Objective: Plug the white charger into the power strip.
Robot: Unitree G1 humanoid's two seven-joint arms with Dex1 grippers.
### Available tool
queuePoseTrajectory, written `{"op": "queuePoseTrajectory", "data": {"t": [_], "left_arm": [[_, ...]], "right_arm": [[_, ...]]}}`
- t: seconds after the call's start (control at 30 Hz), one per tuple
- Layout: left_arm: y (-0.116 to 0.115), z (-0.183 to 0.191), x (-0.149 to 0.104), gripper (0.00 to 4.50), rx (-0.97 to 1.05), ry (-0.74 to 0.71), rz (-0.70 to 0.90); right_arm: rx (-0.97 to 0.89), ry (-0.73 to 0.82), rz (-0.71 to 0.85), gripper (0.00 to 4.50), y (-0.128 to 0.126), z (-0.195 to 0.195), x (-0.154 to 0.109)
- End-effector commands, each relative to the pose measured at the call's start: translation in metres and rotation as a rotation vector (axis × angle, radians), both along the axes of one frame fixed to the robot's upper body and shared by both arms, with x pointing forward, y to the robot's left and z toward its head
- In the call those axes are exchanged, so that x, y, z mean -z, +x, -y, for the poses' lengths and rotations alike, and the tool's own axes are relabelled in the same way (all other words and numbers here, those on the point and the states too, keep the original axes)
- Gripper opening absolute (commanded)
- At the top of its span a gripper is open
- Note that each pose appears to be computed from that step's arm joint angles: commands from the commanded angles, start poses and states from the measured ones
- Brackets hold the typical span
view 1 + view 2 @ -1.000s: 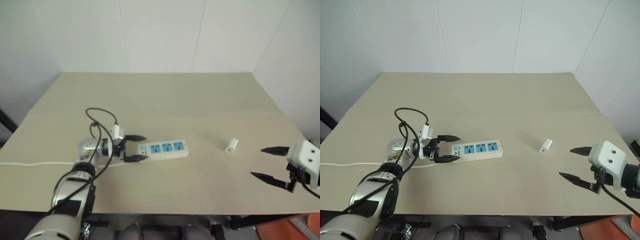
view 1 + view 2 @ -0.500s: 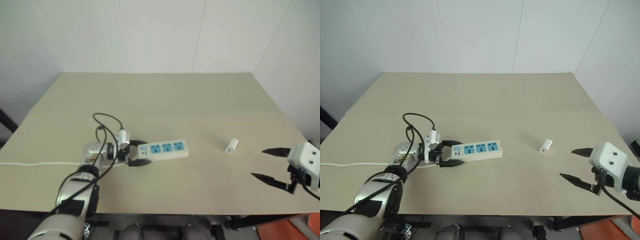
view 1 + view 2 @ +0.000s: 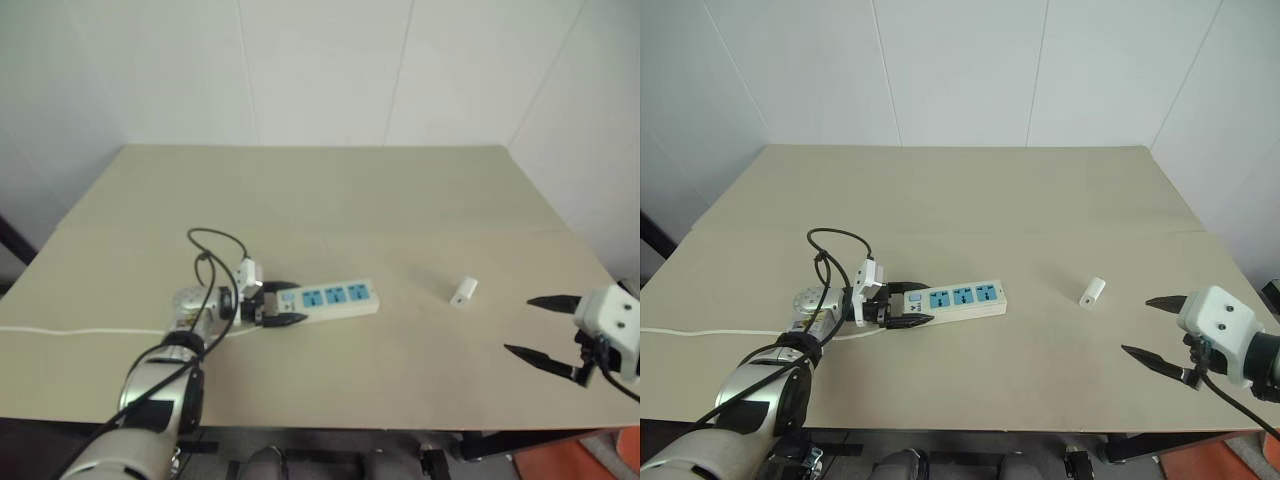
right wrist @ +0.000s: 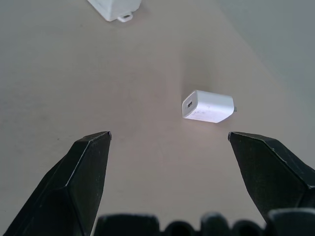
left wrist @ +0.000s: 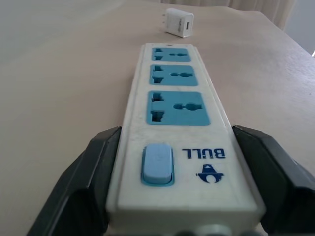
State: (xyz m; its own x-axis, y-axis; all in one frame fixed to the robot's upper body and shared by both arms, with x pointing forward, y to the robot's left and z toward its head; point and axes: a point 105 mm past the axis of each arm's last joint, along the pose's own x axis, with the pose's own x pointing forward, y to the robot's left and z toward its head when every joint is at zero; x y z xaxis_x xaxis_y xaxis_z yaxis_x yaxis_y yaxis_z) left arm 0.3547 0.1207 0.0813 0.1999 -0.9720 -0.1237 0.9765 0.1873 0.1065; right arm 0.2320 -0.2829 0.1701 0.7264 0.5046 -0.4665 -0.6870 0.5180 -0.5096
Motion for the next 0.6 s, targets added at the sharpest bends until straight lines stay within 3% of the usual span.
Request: {"op": "queuePoseTrajectory", "data": {"t": [0.03,0.4,0.6], "left_arm": [[-0.003,-0.003,0.006,3.28,-0.007,0.025,0.000],[-0.007,0.002,-0.004,3.28,0.077,0.010,0.048],[-0.013,0.011,-0.001,3.28,0.125,-0.005,0.048]], "right_arm": [[-0.001,-0.014,0.051,4.50,0.001,-0.001,-0.008],[-0.011,-0.034,0.047,4.50,0.012,-0.004,-0.015],[0.042,-0.118,-0.045,4.50,0.039,-0.004,-0.034]]}}
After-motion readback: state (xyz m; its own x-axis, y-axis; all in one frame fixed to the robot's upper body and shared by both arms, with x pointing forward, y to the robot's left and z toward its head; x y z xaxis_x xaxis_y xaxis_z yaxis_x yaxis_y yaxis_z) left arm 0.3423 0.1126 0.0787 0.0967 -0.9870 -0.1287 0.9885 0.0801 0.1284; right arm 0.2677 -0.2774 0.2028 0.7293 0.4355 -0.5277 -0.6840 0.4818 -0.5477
